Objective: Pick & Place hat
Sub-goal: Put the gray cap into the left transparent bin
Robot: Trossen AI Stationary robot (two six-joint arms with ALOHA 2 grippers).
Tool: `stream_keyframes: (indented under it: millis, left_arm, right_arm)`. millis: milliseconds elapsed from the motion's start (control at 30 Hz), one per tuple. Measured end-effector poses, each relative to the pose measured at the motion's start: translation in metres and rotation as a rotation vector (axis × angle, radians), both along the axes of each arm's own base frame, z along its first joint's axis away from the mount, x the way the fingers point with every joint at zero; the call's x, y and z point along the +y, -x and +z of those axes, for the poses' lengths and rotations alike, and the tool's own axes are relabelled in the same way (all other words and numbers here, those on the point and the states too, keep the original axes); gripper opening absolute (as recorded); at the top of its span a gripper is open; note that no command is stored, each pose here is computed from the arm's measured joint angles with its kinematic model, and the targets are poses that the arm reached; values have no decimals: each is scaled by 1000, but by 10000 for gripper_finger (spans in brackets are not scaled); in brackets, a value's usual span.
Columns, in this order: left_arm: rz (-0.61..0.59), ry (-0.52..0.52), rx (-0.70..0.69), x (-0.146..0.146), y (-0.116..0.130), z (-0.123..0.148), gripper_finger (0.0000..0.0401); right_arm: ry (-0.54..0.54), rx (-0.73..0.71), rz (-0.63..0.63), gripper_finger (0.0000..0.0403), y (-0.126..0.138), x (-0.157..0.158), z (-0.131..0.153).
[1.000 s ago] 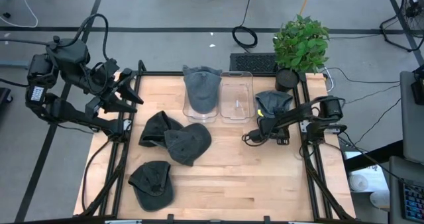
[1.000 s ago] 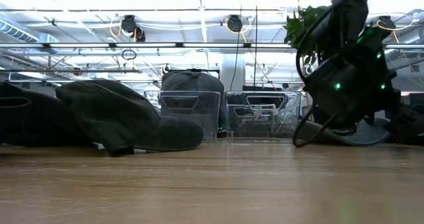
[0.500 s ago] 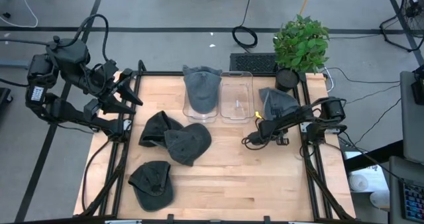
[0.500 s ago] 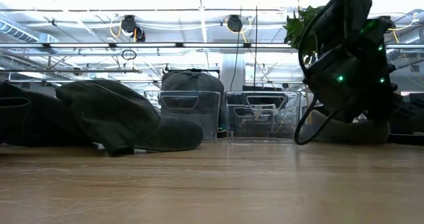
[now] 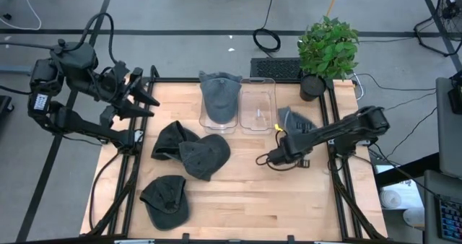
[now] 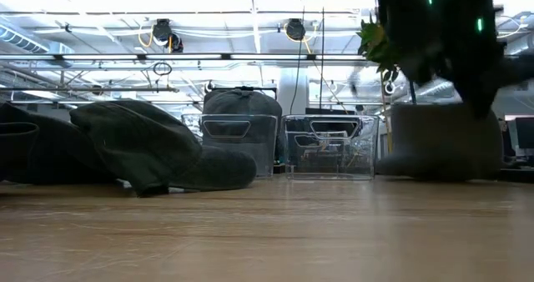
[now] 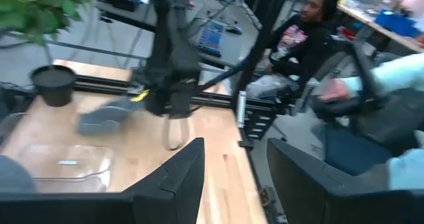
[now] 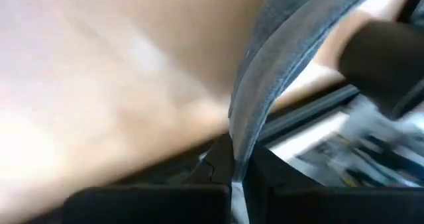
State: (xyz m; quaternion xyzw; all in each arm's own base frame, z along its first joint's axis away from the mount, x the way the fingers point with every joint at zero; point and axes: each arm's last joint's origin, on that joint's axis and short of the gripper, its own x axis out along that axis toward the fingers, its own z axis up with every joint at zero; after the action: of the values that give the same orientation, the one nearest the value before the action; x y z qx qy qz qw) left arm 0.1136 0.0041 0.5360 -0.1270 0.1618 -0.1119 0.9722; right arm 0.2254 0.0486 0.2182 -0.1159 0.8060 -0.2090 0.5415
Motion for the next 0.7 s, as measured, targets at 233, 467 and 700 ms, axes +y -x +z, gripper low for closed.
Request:
stream_keyframes:
  millis: [233, 467, 700]
  left_arm:
    - [27, -28, -9, 1, 0, 0, 172]
    - [59, -73, -18, 2, -1, 1, 172]
    - [165, -151, -16, 6, -1, 0, 172]
  right_arm:
    - [-101, -269, -175, 1, -4, 20, 50]
    - [-293, -299, -226, 1, -6, 37, 73]
    - [-395, -378, -144, 0, -9, 50, 102]
